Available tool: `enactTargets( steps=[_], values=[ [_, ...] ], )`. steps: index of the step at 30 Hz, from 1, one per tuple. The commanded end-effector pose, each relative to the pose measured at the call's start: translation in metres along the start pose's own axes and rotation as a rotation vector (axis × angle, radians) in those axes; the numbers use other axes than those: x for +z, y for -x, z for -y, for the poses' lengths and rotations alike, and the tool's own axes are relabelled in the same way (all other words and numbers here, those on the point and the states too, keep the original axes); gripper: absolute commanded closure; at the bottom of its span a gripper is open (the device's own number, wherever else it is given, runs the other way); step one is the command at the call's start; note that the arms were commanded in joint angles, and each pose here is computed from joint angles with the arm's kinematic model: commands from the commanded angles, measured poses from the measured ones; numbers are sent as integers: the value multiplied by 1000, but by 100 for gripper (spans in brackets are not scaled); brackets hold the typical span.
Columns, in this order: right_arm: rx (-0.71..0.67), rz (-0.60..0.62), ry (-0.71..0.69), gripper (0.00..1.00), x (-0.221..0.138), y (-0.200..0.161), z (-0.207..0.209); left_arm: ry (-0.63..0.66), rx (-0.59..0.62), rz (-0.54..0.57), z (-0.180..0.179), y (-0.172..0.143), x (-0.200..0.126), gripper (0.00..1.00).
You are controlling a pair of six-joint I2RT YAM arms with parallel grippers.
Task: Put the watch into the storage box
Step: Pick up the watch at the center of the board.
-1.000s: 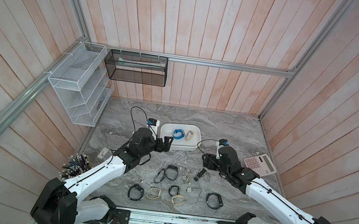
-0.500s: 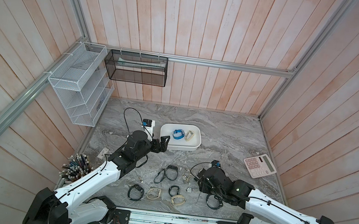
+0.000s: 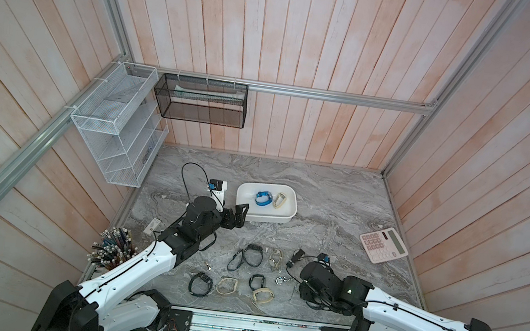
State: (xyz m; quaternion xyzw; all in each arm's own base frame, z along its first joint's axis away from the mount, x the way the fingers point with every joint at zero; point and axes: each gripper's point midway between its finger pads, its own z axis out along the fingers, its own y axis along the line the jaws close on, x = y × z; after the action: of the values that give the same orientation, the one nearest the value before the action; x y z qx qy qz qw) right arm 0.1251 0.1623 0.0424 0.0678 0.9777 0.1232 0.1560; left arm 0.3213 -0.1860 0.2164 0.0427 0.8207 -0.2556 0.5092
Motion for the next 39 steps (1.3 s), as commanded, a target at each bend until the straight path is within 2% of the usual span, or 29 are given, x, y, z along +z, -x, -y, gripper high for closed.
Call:
enactTargets(
  steps=[1, 8, 19, 23, 26, 31, 39],
  values=[
    [20, -16, -10, 61, 6, -6, 3, 15, 17, 11, -4, 0, -1, 0],
    [2, 5, -45, 68, 15, -3, 8, 18, 16, 13, -5, 0, -1, 1],
    [-38, 97, -120, 96, 14, 18, 9, 36, 19, 5, -7, 0, -2, 0],
    [-65, 164, -124, 100, 4, 35, 0, 64, 28, -1, -13, -2, -2, 0],
    [-90, 208, -121, 100, -8, 52, -11, 74, 31, -13, -15, -6, -3, 0],
    [-125, 287, -16, 100, -32, 95, -47, 85, 21, -25, -19, -13, -8, 0],
    [-206, 453, 101, 100, -55, 196, -93, 111, -15, -37, -28, -23, -17, 1]
  ],
)
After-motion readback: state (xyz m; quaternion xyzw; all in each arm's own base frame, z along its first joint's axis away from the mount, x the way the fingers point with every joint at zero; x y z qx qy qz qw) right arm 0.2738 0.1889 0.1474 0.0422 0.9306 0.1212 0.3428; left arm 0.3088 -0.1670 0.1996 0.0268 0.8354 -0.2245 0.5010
